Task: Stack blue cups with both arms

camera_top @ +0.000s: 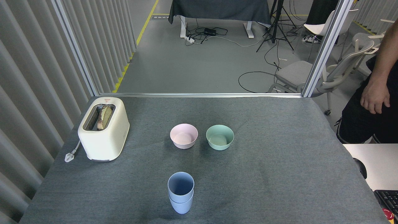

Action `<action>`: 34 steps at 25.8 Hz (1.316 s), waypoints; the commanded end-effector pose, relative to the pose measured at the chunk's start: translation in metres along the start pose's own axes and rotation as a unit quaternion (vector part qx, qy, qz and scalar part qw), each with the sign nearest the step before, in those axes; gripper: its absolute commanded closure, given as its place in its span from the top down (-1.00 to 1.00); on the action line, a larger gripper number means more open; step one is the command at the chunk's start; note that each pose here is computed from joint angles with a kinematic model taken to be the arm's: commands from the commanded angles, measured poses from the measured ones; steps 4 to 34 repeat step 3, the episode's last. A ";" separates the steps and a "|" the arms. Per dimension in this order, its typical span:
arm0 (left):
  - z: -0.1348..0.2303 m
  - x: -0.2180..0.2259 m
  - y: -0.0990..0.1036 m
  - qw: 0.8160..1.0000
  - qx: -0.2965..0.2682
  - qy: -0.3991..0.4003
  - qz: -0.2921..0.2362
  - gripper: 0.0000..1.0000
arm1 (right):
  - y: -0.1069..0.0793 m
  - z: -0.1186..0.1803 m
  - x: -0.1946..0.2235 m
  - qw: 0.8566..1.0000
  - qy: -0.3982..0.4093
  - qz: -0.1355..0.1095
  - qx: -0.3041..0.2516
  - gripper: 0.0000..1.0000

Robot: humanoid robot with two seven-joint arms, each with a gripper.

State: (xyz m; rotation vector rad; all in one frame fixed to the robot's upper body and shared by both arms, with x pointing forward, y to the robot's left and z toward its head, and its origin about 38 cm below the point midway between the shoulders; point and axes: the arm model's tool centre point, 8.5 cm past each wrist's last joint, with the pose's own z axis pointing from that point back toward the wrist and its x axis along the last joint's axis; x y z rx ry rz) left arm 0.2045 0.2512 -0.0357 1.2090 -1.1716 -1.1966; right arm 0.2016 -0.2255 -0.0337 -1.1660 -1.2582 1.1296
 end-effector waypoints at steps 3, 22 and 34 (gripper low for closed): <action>0.000 -0.003 0.000 1.000 -0.001 0.000 -0.003 1.00 | -0.004 0.012 0.003 1.000 -0.022 -0.008 0.002 1.00; 0.000 -0.003 0.000 1.000 -0.001 0.000 -0.003 1.00 | -0.004 0.012 0.003 1.000 -0.022 -0.008 0.002 1.00; 0.000 -0.003 0.000 1.000 -0.001 0.000 -0.003 1.00 | -0.004 0.012 0.003 1.000 -0.022 -0.008 0.002 1.00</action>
